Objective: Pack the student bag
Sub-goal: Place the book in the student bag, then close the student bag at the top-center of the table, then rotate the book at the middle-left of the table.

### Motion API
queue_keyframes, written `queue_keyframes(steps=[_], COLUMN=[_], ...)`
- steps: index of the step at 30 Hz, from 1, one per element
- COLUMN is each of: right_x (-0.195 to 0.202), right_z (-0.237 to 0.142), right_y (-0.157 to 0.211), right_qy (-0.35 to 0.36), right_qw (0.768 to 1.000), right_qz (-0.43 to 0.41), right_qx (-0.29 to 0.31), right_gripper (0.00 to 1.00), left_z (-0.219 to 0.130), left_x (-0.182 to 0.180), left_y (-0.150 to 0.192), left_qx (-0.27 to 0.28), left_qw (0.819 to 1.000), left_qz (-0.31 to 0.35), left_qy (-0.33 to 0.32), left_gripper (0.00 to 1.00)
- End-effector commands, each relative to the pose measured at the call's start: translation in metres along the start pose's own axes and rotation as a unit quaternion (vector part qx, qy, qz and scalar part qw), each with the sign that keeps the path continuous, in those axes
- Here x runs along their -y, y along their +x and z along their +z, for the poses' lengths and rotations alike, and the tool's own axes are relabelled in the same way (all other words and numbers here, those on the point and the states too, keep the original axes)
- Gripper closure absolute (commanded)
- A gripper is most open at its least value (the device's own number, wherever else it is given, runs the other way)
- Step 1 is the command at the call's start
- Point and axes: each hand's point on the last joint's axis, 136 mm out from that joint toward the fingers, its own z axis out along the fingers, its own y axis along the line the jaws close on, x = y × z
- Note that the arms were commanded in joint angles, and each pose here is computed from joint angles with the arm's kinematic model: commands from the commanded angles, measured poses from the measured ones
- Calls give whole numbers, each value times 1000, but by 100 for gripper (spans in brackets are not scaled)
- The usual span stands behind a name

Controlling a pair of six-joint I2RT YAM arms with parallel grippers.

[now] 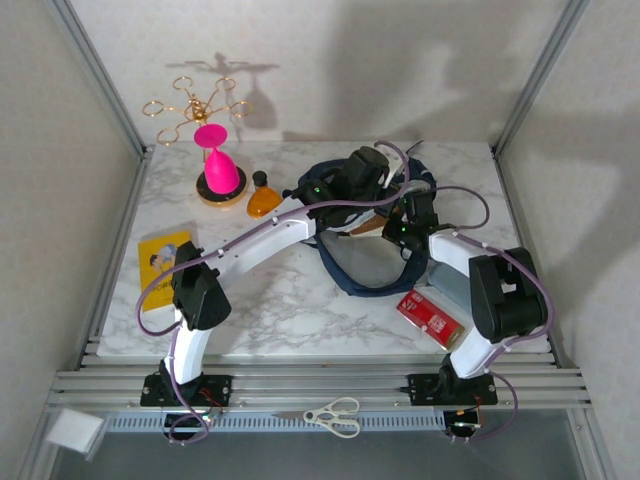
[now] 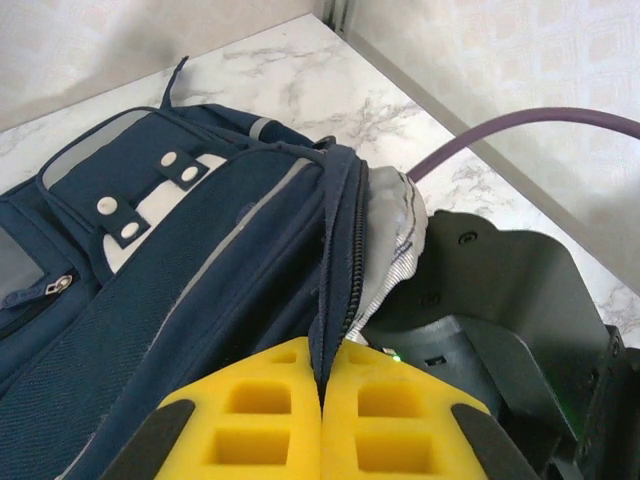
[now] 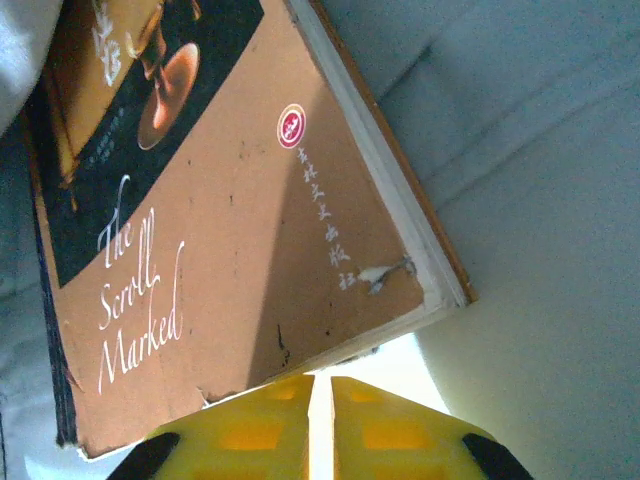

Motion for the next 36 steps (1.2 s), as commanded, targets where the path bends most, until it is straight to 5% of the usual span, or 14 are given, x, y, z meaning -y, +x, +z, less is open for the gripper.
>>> queue_keyframes(steps=[1,11,17,20,24,27,32,36], right_x=[-30,-20,1,-5,-32,-53,-83,-113], right_z=[8,-61,-150,-180,-207,-208,-170,-151], right_y=[-35,17,19,11,-1,-1,28,51], right_qy=[-49,-69,-14,-17,-59,-88,-120,-131], right_qw=[997,996,998,996,993,991,988,983], right_qz=[-40,-49,6,10,-18,-44,-97,-130], right_qx=[51,4,63,85,99,86,22,-2], right_gripper=[87,75,66,64,63,59,56,51], left_z=[-30,-4,23,19,-15,-54,-118,-173], left_x=[18,-1,-3,16,27,7,-75,-166], left_y=[-46,-27,12,23,20,15,28,65], left_qx=[73,54,2,-17,-9,23,74,98], left_qw=[997,997,995,989,981,981,972,942], left_qz=[-12,-46,-98,-120,-143,-162,-221,-283], left_qy=[38,3,23,82,128,104,-16,-152], left_gripper=[100,100,90,68,54,48,39,35])
